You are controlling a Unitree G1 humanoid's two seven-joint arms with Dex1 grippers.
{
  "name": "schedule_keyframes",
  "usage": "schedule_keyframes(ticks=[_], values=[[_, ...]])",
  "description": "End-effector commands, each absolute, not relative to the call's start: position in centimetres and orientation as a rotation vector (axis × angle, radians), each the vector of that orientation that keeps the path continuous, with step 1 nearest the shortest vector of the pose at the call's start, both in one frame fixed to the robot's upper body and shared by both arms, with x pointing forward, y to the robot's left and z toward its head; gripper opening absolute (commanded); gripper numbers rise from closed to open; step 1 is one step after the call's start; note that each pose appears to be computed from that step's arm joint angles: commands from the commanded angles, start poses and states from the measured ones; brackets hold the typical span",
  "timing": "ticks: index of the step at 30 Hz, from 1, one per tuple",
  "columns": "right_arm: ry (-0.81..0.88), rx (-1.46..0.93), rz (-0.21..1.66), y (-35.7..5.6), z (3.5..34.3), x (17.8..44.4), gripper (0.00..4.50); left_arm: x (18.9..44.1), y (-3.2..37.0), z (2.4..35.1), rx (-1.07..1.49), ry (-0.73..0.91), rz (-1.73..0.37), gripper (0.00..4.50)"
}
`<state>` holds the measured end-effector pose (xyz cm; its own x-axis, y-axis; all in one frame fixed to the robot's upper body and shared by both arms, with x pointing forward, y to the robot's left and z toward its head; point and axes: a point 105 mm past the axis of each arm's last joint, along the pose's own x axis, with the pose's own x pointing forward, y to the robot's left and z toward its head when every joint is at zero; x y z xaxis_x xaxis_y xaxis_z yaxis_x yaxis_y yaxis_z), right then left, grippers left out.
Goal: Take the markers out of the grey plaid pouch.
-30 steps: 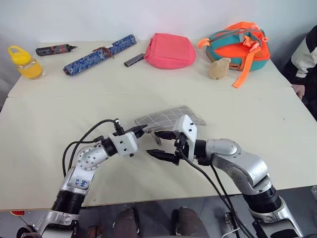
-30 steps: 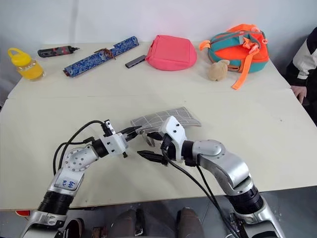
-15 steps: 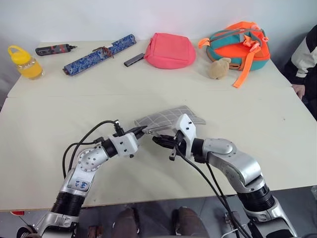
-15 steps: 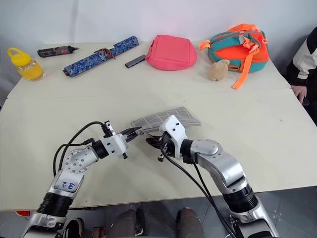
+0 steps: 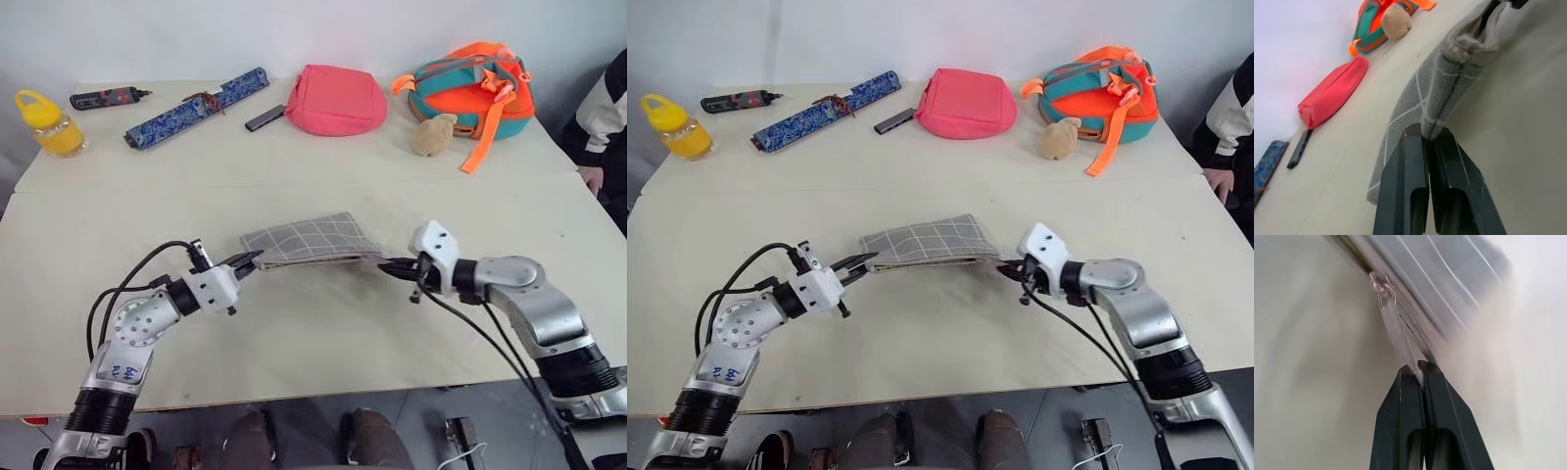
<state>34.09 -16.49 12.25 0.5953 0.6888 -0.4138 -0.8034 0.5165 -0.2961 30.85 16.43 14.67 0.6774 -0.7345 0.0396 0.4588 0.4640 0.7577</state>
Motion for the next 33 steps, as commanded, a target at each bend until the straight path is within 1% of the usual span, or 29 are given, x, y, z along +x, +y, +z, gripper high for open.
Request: schedule_keyframes(ticks=[1, 6, 9, 12, 15, 19, 21, 23, 26, 28, 29, 31, 33], values=[[0.229, -0.556, 0.876, -17.5, 12.9, 34.5, 0.02, 30.8, 17.8, 15.9, 0.772, -0.422, -0.703, 0.0], [0.193, -0.565, 0.858, -17.5, 13.5, 34.9, 0.02, 30.8, 18.0, 16.0, 0.749, -0.423, -0.704, 0.0], [0.187, -0.505, 0.912, -16.8, 13.9, 34.4, 0.02, 30.9, 17.9, 16.0, 0.751, -0.425, -0.705, 0.0], [0.163, -0.496, 0.925, -16.8, 14.8, 34.2, 0.58, 31.0, 17.9, 16.1, 0.715, -0.425, -0.701, 0.0], [0.163, -0.477, 0.954, -17.2, 16.0, 33.6, 1.46, 31.1, 17.8, 16.0, 0.703, -0.42, -0.707, 0.0], [0.097, -0.489, 0.969, -18.1, 19.3, 33.4, 1.46, 31.2, 17.7, 15.9, 0.696, -0.412, -0.714, 0.0], [0.047, -0.506, 0.971, -17.9, 21.0, 33.5, 1.46, 31.2, 17.7, 15.8, 0.695, -0.411, -0.718, 0.0], [0.001, -0.517, 0.985, -17.2, 22.0, 33.5, 1.46, 31.3, 17.7, 15.8, 0.69, -0.411, -0.721, 0.0], [-0.097, -0.483, 1.049, -14.4, 23.4, 32.8, 0.87, 31.4, 17.6, 15.7, 0.681, -0.409, -0.726, 0.0], [-0.176, -0.435, 1.124, -10.8, 23.8, 31.7, 0.22, 31.5, 17.4, 15.7, 0.675, -0.409, -0.727, 0.0], [-0.201, -0.433, 1.149, -9.4, 23.7, 31.3, 0.02, 31.5, 17.3, 15.7, 0.668, -0.411, -0.726, 0.0], [-0.225, -0.419, 1.178, -7.2, 22.9, 30.6, 0.02, 31.5, 16.9, 15.7, 0.669, -0.414, -0.732, 0.0], [-0.226, -0.443, 1.148, -6.3, 21.7, 31.0, 0.02, 31.4, 16.5, 15.7, 0.671, -0.417, -0.739, 0.0]])
